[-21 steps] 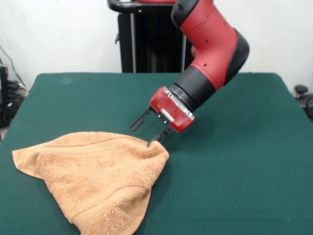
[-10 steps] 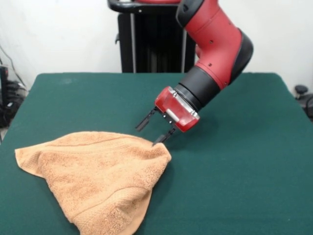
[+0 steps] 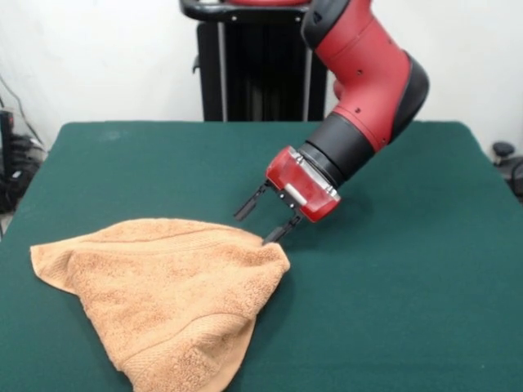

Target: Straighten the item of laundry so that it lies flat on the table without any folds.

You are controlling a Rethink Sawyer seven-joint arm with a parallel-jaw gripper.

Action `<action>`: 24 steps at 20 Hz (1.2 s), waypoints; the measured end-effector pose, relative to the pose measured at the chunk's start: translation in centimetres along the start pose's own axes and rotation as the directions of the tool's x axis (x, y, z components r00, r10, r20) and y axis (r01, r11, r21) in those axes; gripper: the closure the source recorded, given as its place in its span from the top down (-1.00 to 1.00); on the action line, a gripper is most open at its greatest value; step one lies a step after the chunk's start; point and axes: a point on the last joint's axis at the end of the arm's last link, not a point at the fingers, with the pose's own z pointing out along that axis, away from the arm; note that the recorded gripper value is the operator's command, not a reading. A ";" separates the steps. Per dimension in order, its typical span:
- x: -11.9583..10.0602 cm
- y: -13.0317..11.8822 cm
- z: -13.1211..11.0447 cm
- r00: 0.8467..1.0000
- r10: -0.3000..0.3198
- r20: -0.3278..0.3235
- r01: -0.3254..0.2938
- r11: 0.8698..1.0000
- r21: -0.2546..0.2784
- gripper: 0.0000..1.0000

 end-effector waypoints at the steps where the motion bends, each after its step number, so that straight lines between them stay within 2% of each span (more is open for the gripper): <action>1: 0.0 0.0 0.0 1.000 0.001 0.000 -0.001 1.000 0.000 1.00; 16: -0.4 1.0 -0.7 0.999 0.050 0.013 -0.050 0.999 0.000 1.00; 24: 0.1 2.1 -0.1 0.995 0.100 0.017 -0.101 0.994 0.050 1.00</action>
